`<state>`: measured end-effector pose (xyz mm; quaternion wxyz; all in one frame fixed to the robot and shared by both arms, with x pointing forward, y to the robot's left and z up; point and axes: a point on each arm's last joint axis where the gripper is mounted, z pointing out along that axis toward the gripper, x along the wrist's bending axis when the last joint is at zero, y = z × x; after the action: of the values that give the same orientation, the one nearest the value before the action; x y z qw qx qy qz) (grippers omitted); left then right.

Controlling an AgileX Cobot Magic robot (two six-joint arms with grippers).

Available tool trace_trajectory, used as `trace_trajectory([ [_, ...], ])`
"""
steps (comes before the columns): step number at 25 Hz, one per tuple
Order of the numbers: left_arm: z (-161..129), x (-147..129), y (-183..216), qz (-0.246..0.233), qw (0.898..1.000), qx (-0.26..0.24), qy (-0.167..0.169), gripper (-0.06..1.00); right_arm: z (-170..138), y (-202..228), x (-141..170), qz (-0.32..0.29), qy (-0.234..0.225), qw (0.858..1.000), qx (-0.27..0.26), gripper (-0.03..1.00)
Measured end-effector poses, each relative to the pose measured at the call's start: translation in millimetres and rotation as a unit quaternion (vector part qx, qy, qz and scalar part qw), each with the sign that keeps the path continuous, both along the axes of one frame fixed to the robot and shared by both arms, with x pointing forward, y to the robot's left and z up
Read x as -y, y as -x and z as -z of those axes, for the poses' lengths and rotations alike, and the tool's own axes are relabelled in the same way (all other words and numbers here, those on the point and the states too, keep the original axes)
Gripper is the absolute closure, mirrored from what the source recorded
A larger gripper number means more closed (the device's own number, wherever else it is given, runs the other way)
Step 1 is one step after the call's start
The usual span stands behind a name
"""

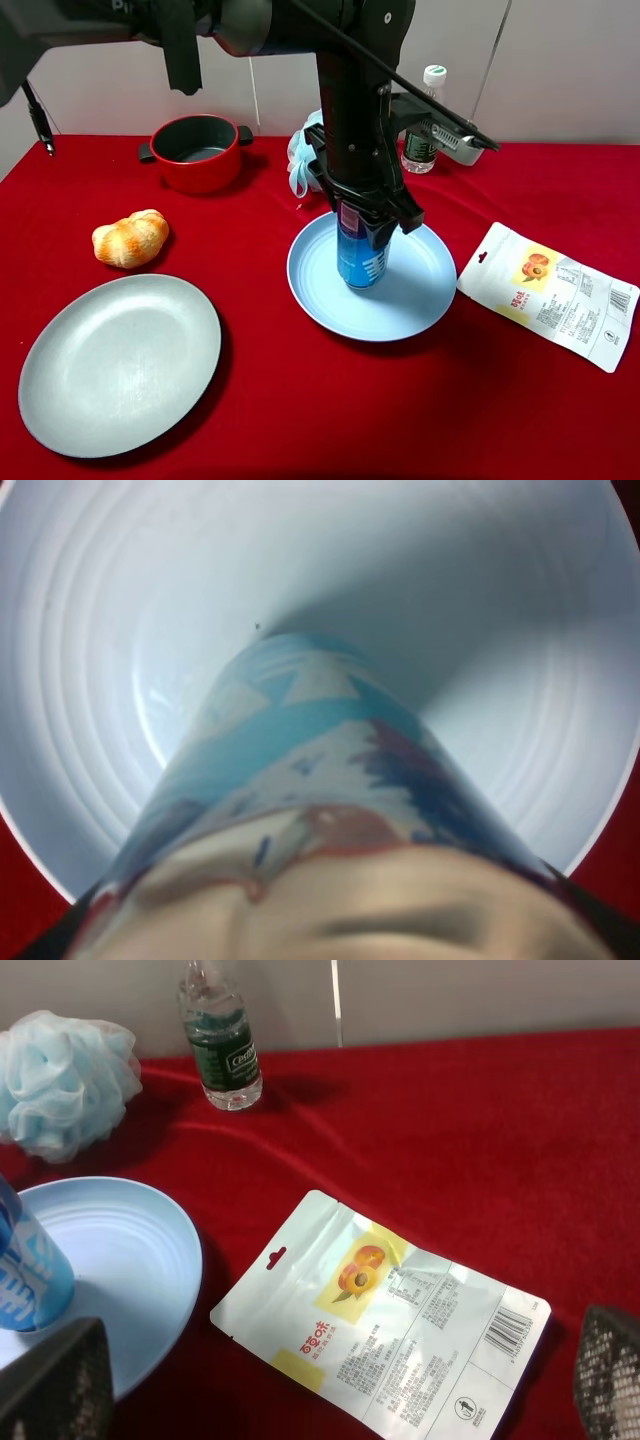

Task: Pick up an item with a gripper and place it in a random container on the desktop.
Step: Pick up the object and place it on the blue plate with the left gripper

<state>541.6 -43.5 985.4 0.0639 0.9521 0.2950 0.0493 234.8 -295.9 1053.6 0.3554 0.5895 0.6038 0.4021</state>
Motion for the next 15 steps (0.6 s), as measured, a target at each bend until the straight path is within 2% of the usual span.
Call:
trace_trajectory([
  [15,-0.3,1.3,-1.1,0.000,1.000,0.006,0.007,0.28,0.0,0.0,0.0,0.000,0.000,1.000,0.000,0.28],
])
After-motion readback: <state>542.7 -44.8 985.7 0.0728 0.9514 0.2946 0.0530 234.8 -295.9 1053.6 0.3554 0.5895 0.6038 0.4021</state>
